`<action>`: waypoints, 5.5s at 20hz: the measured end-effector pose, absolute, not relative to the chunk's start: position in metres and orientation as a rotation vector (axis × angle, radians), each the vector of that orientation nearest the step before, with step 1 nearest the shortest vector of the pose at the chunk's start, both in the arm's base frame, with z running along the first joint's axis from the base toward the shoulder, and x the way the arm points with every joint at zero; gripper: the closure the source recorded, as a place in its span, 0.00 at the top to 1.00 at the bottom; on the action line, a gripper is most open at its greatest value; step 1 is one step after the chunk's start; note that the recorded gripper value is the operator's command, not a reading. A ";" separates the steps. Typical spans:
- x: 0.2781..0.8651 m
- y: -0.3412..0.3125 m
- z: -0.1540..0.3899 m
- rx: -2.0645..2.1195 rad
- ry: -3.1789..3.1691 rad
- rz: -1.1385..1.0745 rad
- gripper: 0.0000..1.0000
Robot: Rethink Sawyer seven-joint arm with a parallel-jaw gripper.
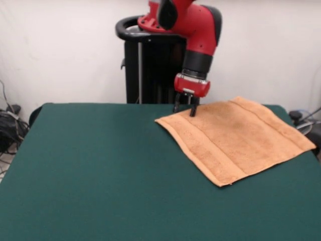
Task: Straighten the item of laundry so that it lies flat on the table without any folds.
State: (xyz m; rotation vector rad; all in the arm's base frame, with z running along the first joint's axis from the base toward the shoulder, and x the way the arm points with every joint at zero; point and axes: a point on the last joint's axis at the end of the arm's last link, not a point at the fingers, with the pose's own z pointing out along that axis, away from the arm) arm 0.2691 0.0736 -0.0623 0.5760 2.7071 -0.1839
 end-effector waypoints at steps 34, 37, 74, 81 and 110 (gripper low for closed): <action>0.258 0.056 -0.068 0.385 2.629 -0.047 1.00; 0.259 0.056 -0.068 0.385 2.629 -0.047 1.00; 0.310 0.022 -0.093 0.203 2.318 -0.009 1.00; 0.322 0.015 -0.095 0.206 2.300 -0.009 1.00; 0.322 0.010 -0.094 0.161 2.310 0.013 1.00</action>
